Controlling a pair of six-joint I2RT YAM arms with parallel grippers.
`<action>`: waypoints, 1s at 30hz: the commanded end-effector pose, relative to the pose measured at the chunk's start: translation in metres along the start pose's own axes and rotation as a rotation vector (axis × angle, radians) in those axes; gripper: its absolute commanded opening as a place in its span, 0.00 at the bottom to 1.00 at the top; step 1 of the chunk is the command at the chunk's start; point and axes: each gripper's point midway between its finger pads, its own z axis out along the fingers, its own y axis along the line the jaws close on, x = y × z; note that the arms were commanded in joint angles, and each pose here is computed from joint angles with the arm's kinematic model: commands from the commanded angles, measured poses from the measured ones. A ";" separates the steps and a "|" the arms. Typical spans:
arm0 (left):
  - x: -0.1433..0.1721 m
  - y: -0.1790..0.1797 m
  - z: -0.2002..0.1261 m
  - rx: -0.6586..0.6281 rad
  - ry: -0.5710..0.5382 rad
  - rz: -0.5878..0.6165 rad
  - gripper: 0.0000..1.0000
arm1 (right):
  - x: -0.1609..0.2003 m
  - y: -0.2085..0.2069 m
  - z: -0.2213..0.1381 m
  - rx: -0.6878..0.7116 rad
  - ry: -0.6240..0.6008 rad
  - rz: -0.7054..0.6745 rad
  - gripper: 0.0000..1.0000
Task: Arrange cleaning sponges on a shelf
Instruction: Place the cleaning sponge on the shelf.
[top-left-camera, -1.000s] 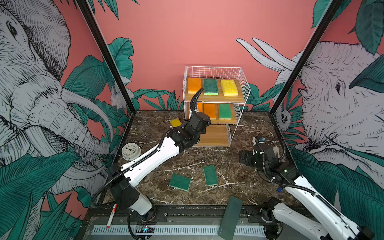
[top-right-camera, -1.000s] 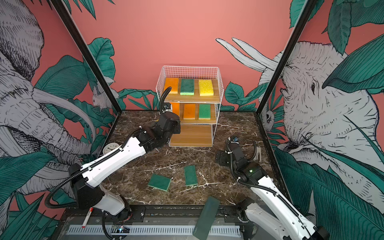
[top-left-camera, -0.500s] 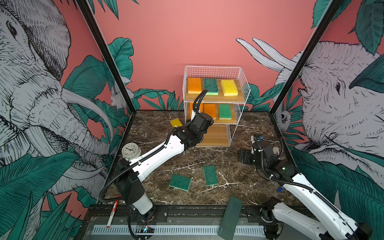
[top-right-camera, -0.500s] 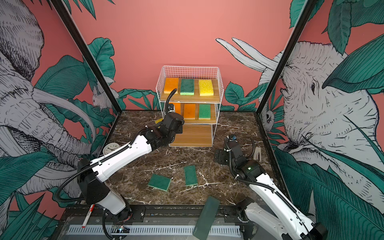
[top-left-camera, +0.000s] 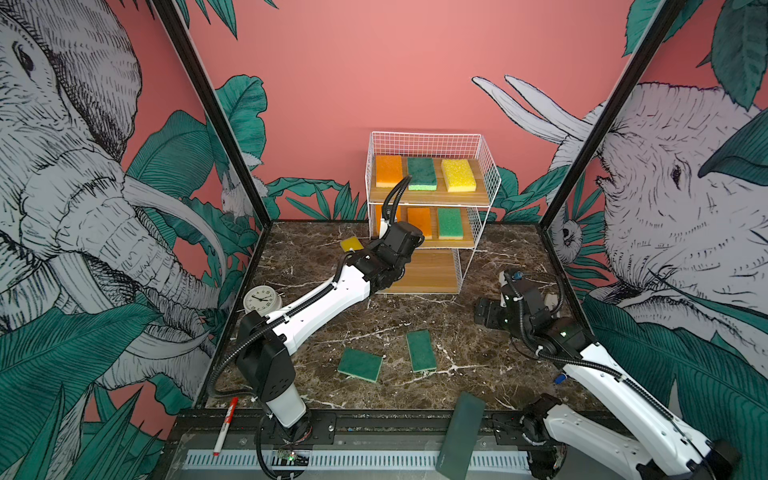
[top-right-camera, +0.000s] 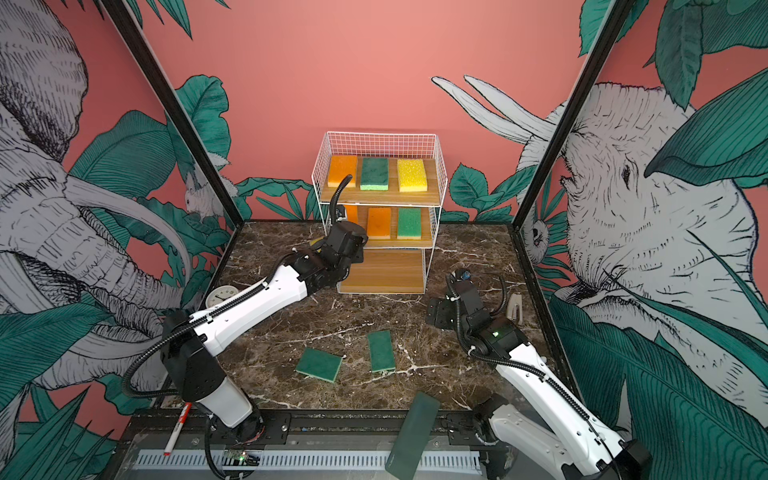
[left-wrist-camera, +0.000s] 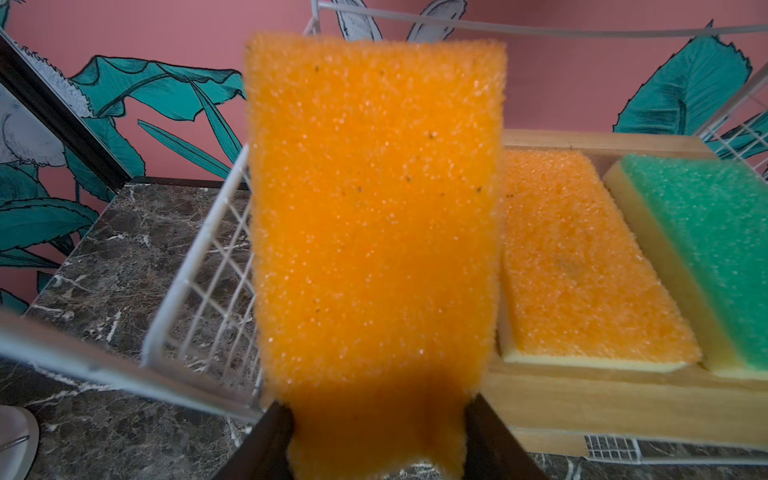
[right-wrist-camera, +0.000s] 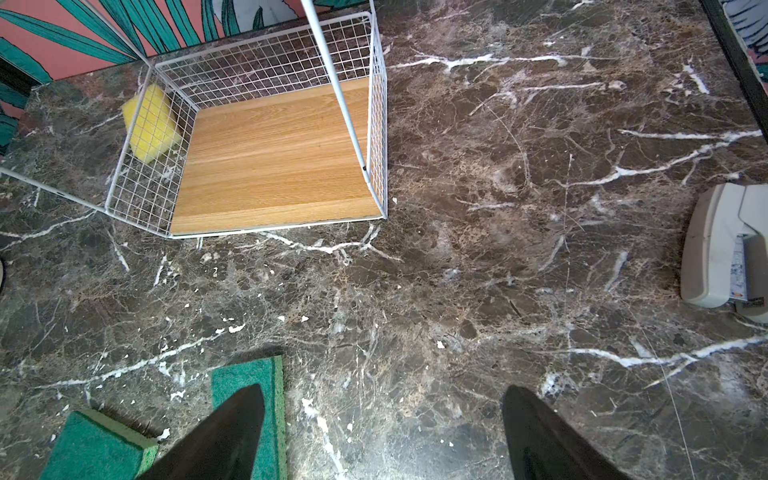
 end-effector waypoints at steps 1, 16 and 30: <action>-0.017 -0.006 -0.002 0.021 -0.032 -0.054 0.55 | -0.017 0.004 -0.013 -0.025 -0.055 0.035 0.92; -0.012 0.005 0.002 -0.045 -0.027 -0.064 0.67 | -0.015 0.003 -0.013 -0.025 -0.059 0.044 0.93; -0.012 0.011 -0.001 -0.062 -0.026 -0.077 0.80 | -0.012 0.002 -0.010 -0.028 -0.053 0.048 0.93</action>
